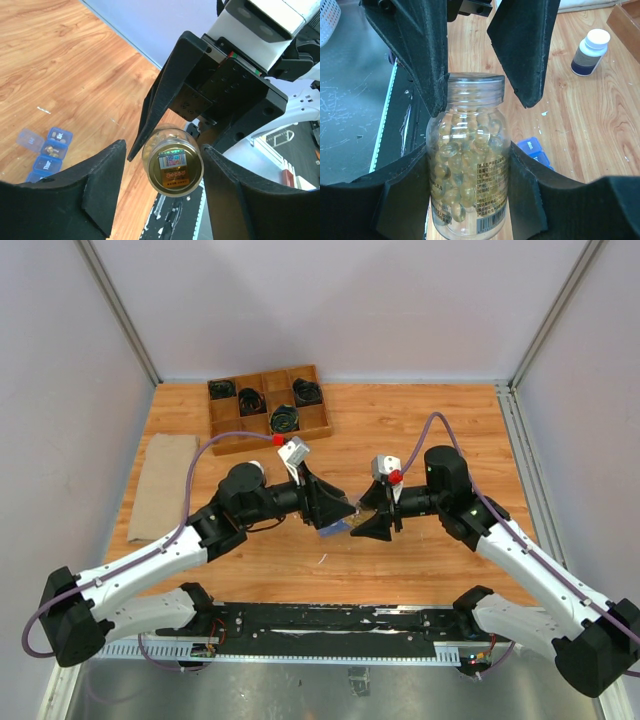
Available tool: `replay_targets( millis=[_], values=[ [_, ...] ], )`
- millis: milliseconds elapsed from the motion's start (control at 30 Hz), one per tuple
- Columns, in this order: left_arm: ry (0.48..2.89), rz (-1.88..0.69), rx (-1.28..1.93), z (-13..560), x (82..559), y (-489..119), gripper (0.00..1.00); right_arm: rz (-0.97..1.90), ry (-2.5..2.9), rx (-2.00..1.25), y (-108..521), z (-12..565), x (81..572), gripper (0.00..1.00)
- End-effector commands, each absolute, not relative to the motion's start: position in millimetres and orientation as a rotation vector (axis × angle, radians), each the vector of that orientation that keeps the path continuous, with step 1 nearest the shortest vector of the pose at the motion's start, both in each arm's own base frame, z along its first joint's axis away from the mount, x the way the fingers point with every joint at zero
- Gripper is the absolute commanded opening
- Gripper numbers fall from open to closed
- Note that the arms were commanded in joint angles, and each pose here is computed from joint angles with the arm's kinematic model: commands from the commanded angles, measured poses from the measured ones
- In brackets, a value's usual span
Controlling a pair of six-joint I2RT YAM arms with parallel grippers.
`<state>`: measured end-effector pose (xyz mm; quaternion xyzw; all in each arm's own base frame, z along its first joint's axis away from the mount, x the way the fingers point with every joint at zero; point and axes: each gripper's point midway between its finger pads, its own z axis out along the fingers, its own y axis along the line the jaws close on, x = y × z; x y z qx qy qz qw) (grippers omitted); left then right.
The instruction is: Sort the pills into containers
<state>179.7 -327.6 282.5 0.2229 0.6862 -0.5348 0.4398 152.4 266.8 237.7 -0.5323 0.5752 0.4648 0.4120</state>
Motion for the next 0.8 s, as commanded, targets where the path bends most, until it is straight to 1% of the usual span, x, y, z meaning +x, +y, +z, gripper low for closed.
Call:
replay_targets(
  millis=[0,67,167,333,500,767],
  values=[
    [1.772,-1.181,0.484,270.7,198.5,-314.9,0.67,1.235,1.218,-1.403,274.1,273.8,135.3,0.04],
    [1.770,-1.171,0.472,274.1,199.2,-311.8,0.70,1.231,1.218,-1.402,274.0,273.7,136.0,0.04],
    [1.770,-1.156,0.460,276.3,198.8,-307.3,0.77,1.226,1.216,-1.404,273.7,273.3,136.0,0.04],
    [1.705,-1.187,0.433,287.8,188.6,-295.1,0.99,1.185,1.207,-1.416,271.6,271.4,138.1,0.04],
    [1.626,-1.253,0.439,305.9,175.3,-289.6,0.99,1.180,1.211,-1.420,272.3,268.6,139.8,0.04],
    [1.608,-1.329,0.478,309.2,161.7,-292.4,0.99,1.165,1.235,-1.412,272.8,265.0,144.2,0.04]
  ],
)
